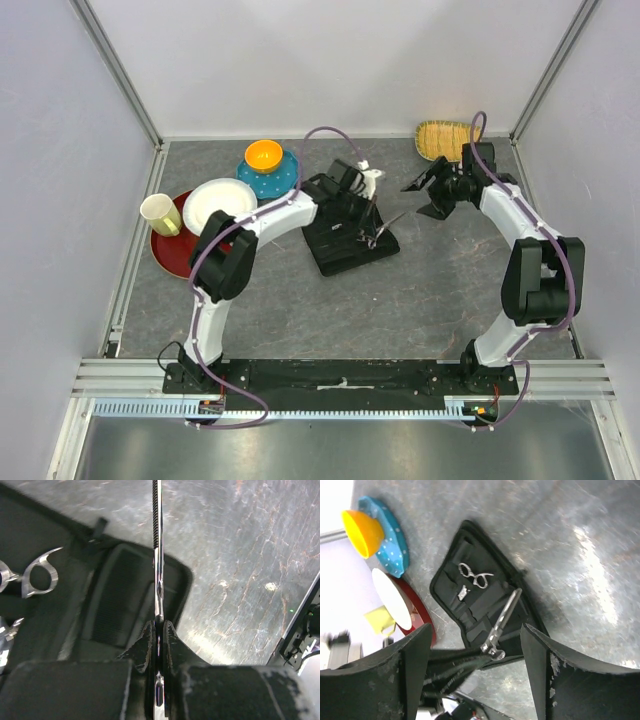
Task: Sort the hair-cutting tools
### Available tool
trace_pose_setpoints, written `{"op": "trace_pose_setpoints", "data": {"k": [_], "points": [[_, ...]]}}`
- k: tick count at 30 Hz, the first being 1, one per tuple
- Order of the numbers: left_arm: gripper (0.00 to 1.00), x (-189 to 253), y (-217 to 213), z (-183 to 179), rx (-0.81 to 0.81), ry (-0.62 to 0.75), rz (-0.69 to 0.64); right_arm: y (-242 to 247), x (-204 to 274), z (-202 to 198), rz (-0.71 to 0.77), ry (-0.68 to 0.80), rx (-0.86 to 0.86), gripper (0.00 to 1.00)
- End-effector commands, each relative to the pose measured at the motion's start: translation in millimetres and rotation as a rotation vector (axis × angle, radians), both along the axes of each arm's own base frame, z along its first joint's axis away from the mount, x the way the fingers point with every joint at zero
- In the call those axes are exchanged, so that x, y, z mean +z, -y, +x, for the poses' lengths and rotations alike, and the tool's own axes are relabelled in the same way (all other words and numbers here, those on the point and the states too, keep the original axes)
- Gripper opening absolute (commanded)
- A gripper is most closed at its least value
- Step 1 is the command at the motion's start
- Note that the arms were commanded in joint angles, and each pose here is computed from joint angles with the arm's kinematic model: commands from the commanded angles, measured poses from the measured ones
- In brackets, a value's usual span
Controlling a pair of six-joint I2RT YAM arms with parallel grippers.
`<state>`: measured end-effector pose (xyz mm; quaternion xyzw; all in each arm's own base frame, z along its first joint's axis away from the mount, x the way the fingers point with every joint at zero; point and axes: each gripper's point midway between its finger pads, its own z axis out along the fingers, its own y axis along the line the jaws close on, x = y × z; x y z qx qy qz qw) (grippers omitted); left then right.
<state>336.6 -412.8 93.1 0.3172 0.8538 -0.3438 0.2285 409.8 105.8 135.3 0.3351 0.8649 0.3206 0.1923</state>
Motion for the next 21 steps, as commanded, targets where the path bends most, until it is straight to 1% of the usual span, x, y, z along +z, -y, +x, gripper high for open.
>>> {"op": "trace_pose_setpoints", "data": {"k": [1, 4, 5, 6, 7, 8, 10, 11, 13, 14, 17, 21], "points": [[0.02, 51.3, -42.5, 16.5, 0.013, -0.009, -0.105, -16.8, 43.3, 22.5, -0.068, 0.203, 0.153, 0.79], [0.02, 51.0, -73.5, 20.8, 0.056, -0.063, -0.125, -35.4, 42.1, 29.2, -0.098, 0.24, 0.237, 0.79], [0.02, 57.5, -81.1, 20.5, 0.06, -0.074, -0.149, -40.8, 40.1, 30.1, -0.112, 0.25, 0.267, 0.75], [0.02, 58.3, -97.6, 28.6, 0.101, -0.092, -0.159, -52.8, 38.1, 29.9, -0.12, 0.259, 0.3, 0.72], [0.02, 54.4, -106.2, 25.4, 0.109, -0.121, -0.164, -58.8, 29.8, 33.5, -0.127, 0.251, 0.318, 0.69], [0.02, 58.3, -114.2, 27.1, 0.125, -0.118, -0.169, -64.5, 25.1, 34.5, -0.139, 0.257, 0.346, 0.59], [0.02, 51.7, -134.0, 29.4, 0.166, -0.138, -0.148, -81.3, 5.6, 34.6, -0.154, 0.232, 0.396, 0.5], [0.02, 51.4, -144.0, 32.6, 0.187, -0.14, -0.144, -86.7, -2.0, 33.4, -0.164, 0.227, 0.422, 0.41], [0.02, 45.0, -155.3, 29.3, 0.207, -0.181, -0.138, -97.3, -24.6, 29.7, -0.165, 0.184, 0.458, 0.34], [0.02, 43.0, -166.1, 33.4, 0.234, -0.193, -0.14, -99.4, -32.3, 27.6, -0.167, 0.166, 0.467, 0.28], [0.02, 37.5, -183.3, 30.3, 0.253, -0.26, -0.168, -101.7, -57.2, 20.1, -0.186, 0.107, 0.493, 0.2], [0.02, 28.2, -191.8, 21.9, 0.241, -0.343, -0.187, -92.9, -82.3, 17.3, -0.241, 0.049, 0.494, 0.18]]}}
